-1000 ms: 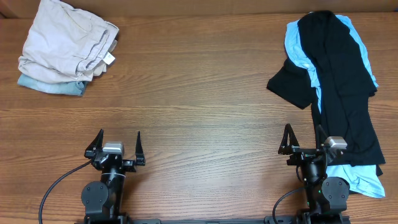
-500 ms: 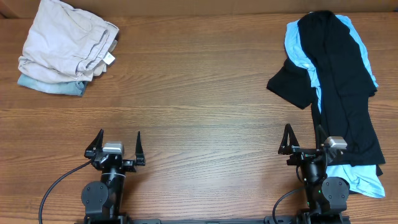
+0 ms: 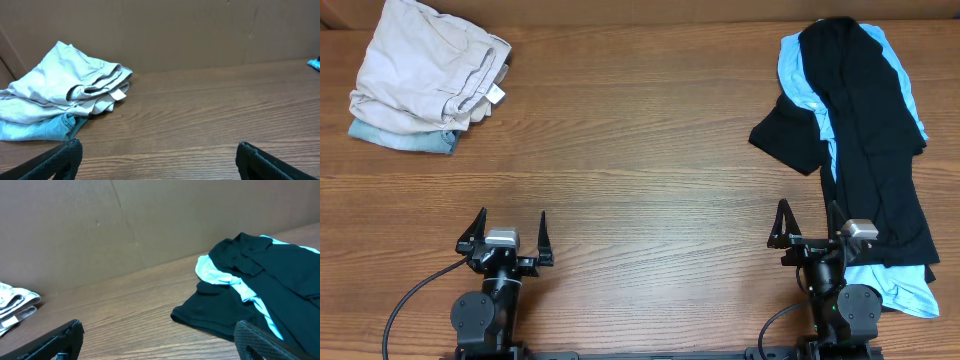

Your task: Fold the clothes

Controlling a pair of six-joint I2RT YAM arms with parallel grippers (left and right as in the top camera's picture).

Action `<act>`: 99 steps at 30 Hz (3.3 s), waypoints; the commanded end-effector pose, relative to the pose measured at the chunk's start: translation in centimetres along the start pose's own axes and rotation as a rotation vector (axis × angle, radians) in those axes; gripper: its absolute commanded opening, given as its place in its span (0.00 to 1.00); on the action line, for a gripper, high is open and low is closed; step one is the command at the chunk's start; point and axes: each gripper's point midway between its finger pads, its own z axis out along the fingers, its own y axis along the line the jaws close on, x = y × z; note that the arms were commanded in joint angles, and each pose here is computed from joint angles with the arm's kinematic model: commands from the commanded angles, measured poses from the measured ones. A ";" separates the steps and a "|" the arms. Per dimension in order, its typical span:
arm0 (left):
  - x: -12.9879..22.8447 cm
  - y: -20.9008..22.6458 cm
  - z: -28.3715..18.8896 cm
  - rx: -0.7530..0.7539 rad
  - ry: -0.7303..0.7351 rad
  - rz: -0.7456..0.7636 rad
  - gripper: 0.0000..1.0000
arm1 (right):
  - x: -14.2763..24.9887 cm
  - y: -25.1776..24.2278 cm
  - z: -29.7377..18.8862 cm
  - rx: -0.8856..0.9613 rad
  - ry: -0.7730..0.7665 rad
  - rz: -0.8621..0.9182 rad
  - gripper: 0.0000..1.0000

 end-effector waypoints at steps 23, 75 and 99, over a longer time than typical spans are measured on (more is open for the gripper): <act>-2.6 -0.4 -0.6 0.021 -0.052 -0.037 1.00 | -2.1 0.8 -0.3 -0.027 -0.063 -0.028 1.00; -9.9 -0.5 7.8 0.162 0.890 -0.107 1.00 | -14.3 5.3 13.6 0.035 0.559 -0.220 1.00; -6.3 0.0 13.3 0.159 0.911 -0.109 1.00 | -0.8 -23.8 22.2 0.537 0.726 -0.074 0.86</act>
